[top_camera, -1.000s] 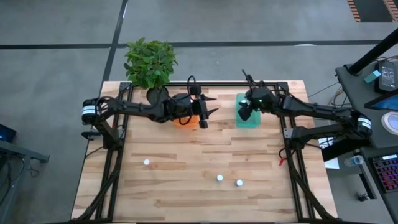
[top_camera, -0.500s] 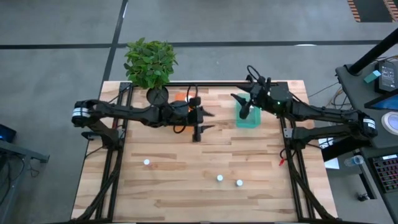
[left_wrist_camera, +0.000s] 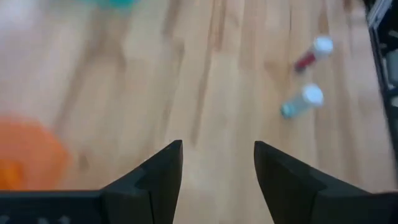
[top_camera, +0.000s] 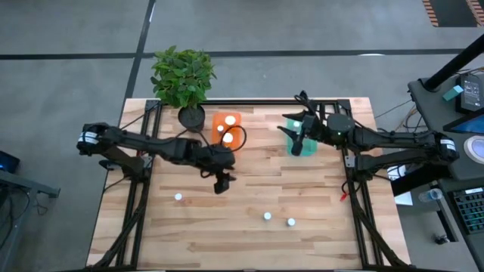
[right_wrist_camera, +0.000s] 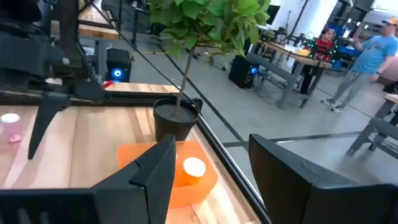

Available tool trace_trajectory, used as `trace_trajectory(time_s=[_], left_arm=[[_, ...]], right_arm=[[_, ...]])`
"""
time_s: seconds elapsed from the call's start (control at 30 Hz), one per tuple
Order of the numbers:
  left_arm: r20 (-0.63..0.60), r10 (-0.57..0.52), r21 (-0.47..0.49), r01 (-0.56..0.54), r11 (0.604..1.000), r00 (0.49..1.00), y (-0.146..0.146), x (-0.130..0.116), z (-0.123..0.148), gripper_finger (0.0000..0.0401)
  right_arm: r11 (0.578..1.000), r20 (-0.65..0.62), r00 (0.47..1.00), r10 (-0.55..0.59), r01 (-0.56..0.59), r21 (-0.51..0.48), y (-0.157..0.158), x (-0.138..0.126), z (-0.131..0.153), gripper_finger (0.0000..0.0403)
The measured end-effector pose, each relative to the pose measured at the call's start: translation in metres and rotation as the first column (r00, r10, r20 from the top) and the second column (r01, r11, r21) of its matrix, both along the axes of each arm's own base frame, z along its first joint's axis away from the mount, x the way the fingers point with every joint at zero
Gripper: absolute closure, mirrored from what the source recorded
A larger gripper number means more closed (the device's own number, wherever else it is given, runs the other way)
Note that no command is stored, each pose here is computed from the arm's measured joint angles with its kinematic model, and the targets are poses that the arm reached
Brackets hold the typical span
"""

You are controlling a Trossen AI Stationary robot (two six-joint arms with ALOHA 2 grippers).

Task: Pick and place medicine bottles into bin by pill shape (circle, oval)
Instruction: Put the pink tablet bottle into the green bin

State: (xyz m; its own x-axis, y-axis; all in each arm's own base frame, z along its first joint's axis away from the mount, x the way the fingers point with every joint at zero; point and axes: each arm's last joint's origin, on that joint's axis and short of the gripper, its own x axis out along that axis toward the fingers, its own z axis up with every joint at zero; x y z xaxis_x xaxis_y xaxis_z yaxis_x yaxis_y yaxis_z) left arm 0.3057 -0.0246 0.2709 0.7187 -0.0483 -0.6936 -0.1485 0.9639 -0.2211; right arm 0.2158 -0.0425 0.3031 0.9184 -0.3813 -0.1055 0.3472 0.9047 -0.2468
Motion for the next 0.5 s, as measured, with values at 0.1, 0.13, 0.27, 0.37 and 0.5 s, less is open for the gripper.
trace_trajectory(time_s=[0.1,0.13,0.27,0.37,0.5], left_arm=[[-0.086,0.025,-0.117,-0.035,0.992,0.996,-0.005,-0.006,-0.004,0.0221],[-0.124,0.028,-0.152,-0.047,0.987,0.992,-0.007,-0.009,-0.005,0.0221],[-0.293,0.021,-0.306,-0.114,0.945,0.956,-0.010,-0.023,-0.009,0.0221],[-0.435,0.011,-0.389,-0.200,0.899,0.900,-0.016,-0.035,-0.012,0.0221],[-0.620,-0.049,-0.400,-0.262,0.878,0.783,-0.036,-0.057,-0.016,0.0221]], right_arm=[[1.000,-0.014,1.000,0.024,-0.024,-0.014,0.004,0.001,-0.002,0.0211],[0.999,-0.018,0.999,0.033,-0.033,-0.017,0.006,0.001,-0.003,0.0211],[0.999,-0.026,0.998,0.052,-0.052,-0.014,0.010,0.001,-0.007,0.0211],[0.999,-0.028,0.998,0.054,-0.054,-0.001,0.011,0.000,-0.010,0.0211],[0.999,-0.039,0.998,0.052,-0.051,0.013,0.011,-0.001,-0.019,0.0211]])
